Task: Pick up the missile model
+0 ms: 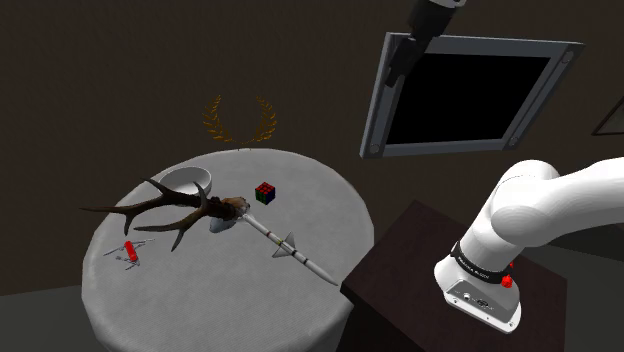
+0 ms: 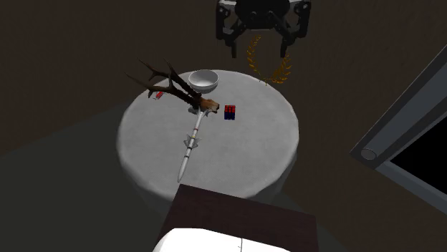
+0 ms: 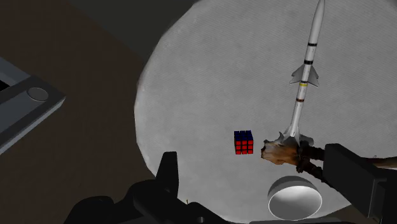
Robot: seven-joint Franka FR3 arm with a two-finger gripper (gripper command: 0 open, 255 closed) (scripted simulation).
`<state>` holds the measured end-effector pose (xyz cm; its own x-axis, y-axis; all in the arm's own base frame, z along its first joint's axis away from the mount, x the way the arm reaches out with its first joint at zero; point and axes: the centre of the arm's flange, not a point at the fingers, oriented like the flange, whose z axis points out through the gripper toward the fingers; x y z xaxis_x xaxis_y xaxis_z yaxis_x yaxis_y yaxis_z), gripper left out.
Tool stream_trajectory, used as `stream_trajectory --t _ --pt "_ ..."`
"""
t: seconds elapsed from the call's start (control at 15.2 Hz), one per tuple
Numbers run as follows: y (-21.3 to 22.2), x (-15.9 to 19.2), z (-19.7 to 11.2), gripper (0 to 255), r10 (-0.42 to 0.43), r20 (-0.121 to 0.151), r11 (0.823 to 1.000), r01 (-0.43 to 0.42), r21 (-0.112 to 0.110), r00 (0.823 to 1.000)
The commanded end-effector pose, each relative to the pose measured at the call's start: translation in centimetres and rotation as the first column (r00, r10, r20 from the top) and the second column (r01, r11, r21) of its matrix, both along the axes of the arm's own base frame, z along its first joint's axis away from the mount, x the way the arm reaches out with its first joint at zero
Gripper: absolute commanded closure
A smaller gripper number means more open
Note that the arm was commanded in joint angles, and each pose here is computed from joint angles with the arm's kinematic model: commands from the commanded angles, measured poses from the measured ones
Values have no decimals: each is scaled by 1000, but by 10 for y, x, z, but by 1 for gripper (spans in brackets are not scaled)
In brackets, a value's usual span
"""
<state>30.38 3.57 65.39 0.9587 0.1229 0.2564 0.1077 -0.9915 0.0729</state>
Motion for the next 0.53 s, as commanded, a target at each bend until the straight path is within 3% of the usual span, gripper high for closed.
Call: stream_trajectory --t 0.0,0.46 --pt "0 0 0 0 0 0 1000 0 0 1000" --pt "49 37 -72 0 -10 -41 1000 10 -17 999"
